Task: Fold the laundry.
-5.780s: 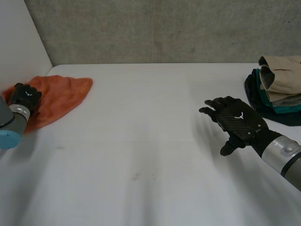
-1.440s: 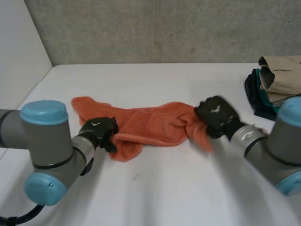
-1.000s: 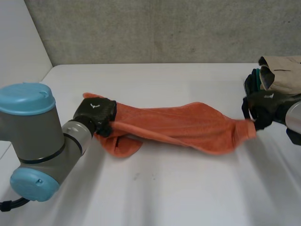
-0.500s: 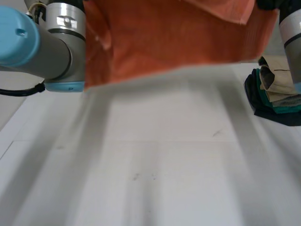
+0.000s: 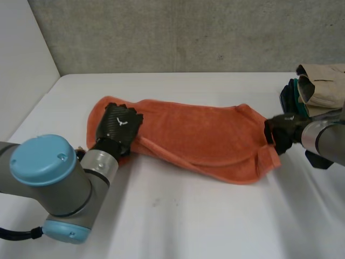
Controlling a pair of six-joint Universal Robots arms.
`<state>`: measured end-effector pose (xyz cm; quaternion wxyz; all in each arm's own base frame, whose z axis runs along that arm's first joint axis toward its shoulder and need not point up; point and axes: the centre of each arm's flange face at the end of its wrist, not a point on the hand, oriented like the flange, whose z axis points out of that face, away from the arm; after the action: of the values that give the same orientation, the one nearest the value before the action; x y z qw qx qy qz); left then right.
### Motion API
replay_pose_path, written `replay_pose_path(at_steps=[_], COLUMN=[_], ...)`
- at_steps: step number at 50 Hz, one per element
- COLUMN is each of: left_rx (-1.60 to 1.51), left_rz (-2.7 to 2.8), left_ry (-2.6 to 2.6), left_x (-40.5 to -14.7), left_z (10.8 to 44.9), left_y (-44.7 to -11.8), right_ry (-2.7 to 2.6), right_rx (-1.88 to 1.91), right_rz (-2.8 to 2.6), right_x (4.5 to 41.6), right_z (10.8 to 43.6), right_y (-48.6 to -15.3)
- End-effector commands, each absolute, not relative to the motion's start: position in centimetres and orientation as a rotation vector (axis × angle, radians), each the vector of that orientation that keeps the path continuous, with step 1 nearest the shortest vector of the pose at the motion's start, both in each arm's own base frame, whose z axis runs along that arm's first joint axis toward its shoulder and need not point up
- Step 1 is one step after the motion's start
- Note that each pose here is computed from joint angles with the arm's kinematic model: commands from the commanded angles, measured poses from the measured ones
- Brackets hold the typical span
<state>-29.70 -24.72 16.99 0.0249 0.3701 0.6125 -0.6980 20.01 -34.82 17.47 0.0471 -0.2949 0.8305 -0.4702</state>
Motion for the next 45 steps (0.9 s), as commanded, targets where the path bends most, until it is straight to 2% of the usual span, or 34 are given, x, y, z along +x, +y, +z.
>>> replay_pose_path(at_steps=[1,11,16,19,24,35,45], left_rx=[1.142,1.121,1.108,1.095,1.075,1.069,1.072], left_rz=[-2.175,-2.206,-2.227,-2.238,-2.249,-2.202,-2.206], left_ry=[1.884,1.862,1.844,1.833,1.827,1.863,1.861], left_x=[-30.2,-30.5,-30.8,-30.8,-31.0,-30.8,-30.9], left_z=[17.0,17.8,18.3,18.8,19.8,19.6,19.8], left_y=[-25.3,-25.8,-26.3,-26.7,-27.6,-28.9,-28.8], right_ry=[2.522,2.393,2.291,2.247,2.128,2.157,2.307], right_rx=[-0.829,-0.982,-1.230,-1.358,-1.651,-1.686,-1.293], right_rz=[-1.455,-1.593,-1.648,-1.646,-1.636,-1.633,-1.501], right_x=[20.0,20.1,20.3,20.3,20.4,19.5,19.0], right_z=[16.8,19.6,21.0,20.6,18.1,14.0,13.5], right_y=[-35.4,-32.5,-28.8,-27.2,-24.9,-25.6,-25.7])
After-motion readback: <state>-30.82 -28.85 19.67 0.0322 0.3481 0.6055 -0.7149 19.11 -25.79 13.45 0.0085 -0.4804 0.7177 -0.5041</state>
